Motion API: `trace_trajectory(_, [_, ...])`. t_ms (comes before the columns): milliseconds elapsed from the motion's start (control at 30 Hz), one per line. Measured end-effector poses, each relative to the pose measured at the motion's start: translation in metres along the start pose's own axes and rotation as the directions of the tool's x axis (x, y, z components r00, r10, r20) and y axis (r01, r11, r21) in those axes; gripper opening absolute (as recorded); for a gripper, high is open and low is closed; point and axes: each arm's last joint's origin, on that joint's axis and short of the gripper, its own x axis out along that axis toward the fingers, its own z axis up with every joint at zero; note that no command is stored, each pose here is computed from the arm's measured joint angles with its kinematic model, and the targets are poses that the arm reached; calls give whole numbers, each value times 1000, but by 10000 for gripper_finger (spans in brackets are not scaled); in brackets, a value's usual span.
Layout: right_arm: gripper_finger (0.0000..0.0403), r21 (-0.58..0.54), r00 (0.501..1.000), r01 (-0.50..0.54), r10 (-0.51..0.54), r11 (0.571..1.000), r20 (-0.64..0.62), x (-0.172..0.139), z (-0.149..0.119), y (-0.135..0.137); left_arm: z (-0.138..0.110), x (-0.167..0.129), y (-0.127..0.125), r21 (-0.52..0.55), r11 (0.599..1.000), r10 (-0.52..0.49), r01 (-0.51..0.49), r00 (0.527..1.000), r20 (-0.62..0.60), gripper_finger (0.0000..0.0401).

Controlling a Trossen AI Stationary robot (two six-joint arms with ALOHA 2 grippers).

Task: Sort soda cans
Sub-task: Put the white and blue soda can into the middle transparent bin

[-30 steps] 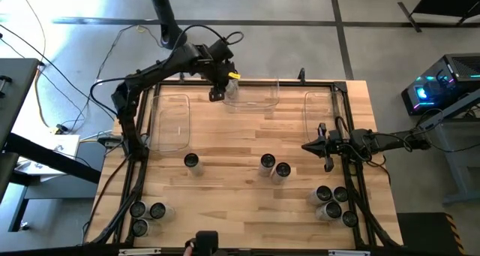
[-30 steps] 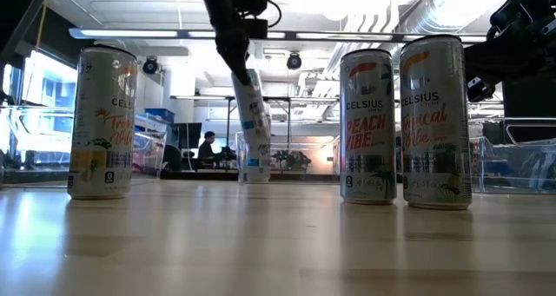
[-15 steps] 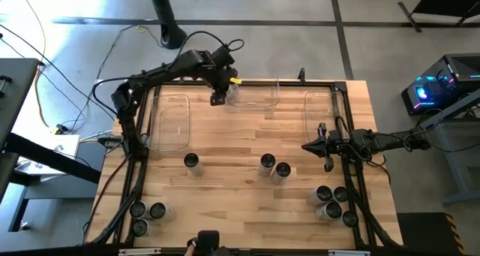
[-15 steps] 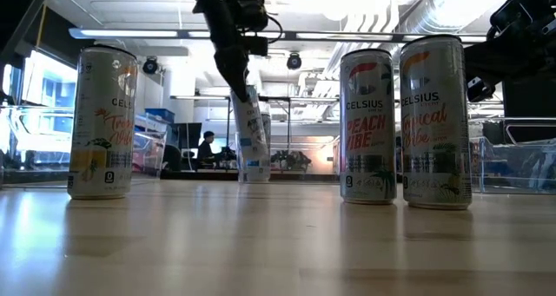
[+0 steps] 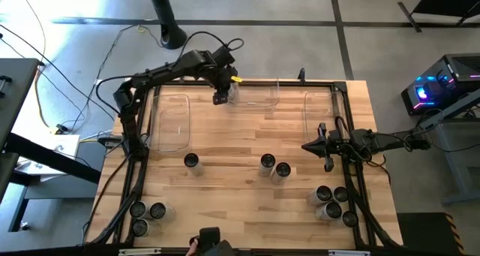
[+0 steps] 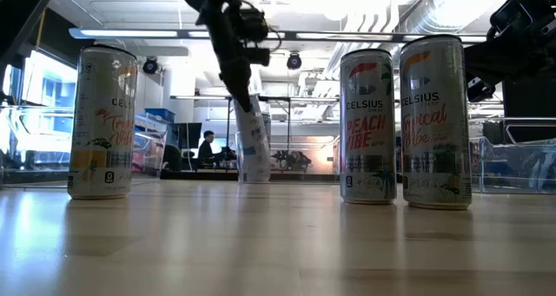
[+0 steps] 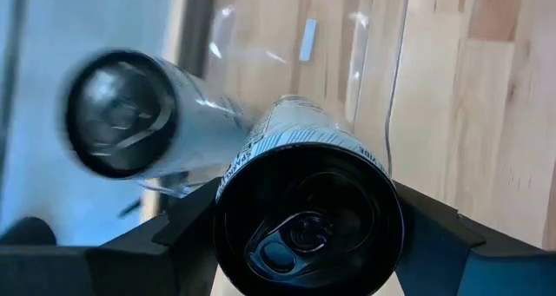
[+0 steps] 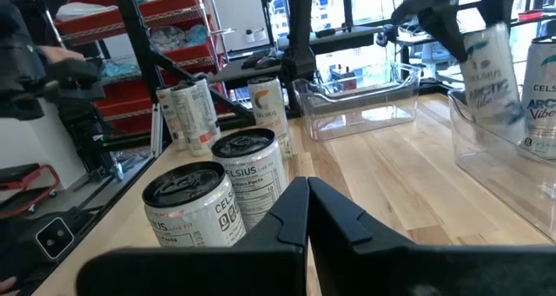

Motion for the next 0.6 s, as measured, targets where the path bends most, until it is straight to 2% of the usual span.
trace_trajectory(233, [0, 0, 1000, 0, 0, 1000, 0, 0, 0, 0, 3, 20, -6, 14, 999, -28, 29, 999, -45, 255])
trace_trajectory(600, [0, 0, 1000, 0, 0, 1000, 0, 0, 0, 0, 4, 21, -6, 10, 1000, -14, 15, 999, -53, 255])
